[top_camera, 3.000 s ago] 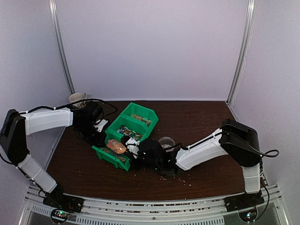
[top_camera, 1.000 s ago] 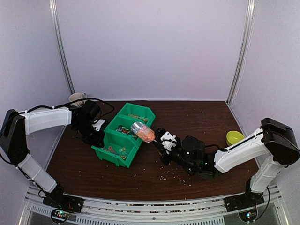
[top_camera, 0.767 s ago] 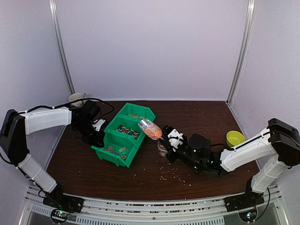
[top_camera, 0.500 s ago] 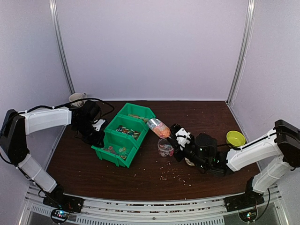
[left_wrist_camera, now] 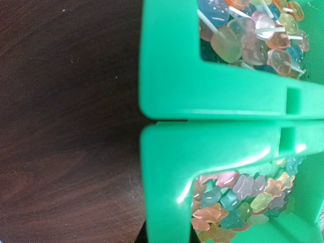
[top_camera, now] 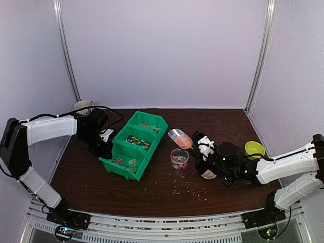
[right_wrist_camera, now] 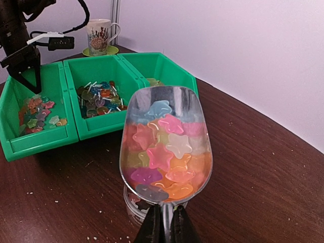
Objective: Pack the candies
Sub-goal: Place the fake candies in the packing box.
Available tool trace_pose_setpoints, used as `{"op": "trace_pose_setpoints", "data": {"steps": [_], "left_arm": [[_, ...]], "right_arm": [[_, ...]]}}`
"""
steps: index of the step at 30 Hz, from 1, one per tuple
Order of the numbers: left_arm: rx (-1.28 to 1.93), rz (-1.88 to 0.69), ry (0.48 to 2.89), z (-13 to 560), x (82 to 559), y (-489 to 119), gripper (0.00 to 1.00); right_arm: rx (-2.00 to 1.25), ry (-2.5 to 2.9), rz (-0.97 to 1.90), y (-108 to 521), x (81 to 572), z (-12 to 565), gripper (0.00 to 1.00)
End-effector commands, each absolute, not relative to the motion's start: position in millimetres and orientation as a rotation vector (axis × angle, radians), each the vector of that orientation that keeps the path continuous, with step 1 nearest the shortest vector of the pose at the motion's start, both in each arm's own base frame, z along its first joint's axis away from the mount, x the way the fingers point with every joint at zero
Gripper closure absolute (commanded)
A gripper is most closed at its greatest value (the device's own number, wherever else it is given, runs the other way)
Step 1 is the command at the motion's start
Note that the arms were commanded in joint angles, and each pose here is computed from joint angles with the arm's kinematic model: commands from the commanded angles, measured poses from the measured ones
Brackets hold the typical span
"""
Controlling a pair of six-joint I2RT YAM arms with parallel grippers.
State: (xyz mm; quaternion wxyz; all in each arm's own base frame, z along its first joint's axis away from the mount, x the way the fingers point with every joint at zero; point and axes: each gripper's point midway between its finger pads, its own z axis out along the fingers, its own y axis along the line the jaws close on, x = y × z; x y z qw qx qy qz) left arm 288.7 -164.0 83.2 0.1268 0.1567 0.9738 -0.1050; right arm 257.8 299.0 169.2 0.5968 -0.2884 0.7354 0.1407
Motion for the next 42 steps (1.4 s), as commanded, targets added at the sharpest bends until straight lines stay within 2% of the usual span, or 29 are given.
{"op": "trace_pose_setpoints", "data": {"steps": [1, 42], "left_arm": [[0.441, -0.443, 2.558, 145, 335, -191, 1.00], [0.432, -0.432, 2.553, 147, 336, -188, 1.00]], "right_arm": [[-0.643, 1.786, 0.278, 282, 256, 159, 1.00], [-0.870, 2.128, 0.126, 266, 228, 144, 1.00]]}}
